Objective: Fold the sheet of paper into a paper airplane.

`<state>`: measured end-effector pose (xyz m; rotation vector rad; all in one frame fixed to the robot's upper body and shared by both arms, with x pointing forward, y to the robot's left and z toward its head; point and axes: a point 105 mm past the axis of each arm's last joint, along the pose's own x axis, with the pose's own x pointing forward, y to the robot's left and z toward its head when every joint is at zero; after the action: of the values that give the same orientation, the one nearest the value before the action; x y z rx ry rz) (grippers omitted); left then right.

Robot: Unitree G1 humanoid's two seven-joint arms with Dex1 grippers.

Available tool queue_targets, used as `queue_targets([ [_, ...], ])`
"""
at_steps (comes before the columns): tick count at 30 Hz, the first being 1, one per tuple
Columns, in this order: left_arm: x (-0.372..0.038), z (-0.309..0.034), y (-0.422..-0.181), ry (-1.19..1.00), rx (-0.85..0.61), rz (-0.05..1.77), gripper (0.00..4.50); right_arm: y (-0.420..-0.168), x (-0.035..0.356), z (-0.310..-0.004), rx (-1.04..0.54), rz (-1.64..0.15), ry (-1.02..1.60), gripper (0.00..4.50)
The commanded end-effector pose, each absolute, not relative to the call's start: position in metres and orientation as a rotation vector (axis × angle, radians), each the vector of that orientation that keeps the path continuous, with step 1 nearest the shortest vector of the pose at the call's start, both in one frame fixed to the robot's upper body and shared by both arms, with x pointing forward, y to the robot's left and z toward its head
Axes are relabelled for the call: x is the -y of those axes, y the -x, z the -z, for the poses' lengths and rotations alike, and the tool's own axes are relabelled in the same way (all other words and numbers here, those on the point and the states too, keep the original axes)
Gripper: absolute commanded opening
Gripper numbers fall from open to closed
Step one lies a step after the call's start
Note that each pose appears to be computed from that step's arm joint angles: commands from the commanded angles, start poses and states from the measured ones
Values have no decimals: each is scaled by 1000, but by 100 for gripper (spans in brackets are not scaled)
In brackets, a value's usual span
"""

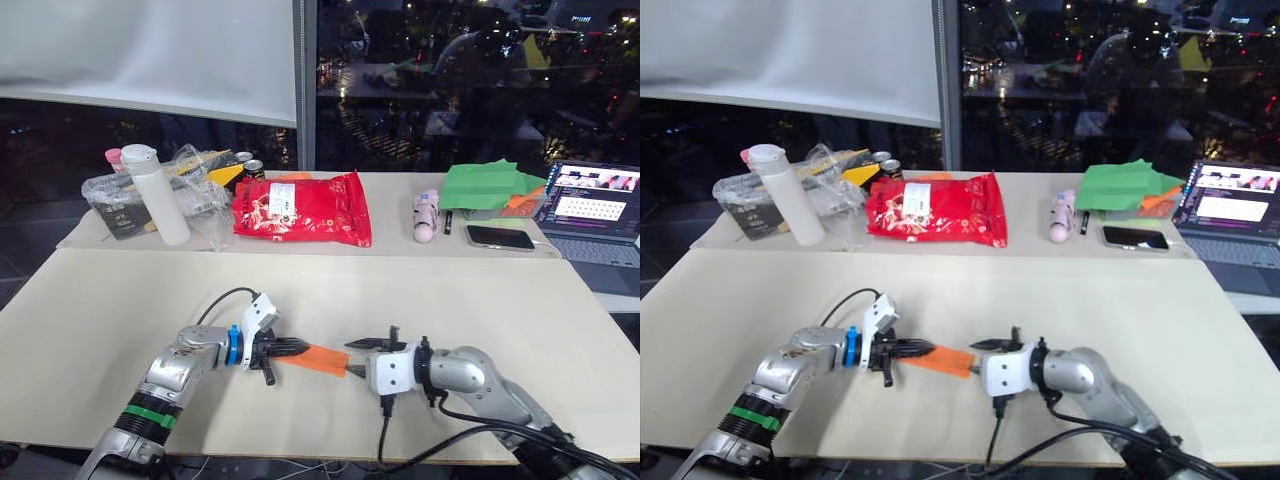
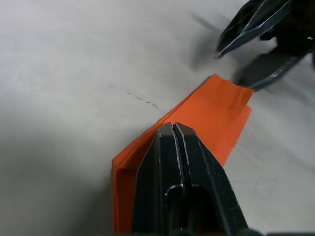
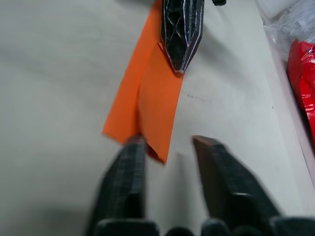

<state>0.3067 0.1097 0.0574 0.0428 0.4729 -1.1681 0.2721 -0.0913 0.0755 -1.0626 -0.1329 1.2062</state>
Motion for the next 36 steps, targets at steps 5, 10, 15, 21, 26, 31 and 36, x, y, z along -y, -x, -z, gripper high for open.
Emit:
queue_targets([
  [5,-126,-35,-300,-56,-569,1100,0,-288,102,-115,38,-1099,698,328],
  [10,-126,-34,-300,-52,-575,1088,0,-296,77,-109,1,-1088,519,174],
  [15,-131,-32,-303,-43,-588,1055,0,-308,48,-103,-28,-1073,448,4],
  [21,-131,-37,-314,-26,-568,1020,0,-311,27,-79,-99,-1118,433,4],
  [26,-123,-44,-319,-18,-534,1045,0,-303,34,-53,-177,-1142,424,4],
  [31,-120,-41,-317,-20,-540,1054,0,-300,54,-41,-229,-1110,431,4],
  [36,-121,-38,-315,-18,-547,1054,0,-292,73,-37,-258,-1083,422,4],
])
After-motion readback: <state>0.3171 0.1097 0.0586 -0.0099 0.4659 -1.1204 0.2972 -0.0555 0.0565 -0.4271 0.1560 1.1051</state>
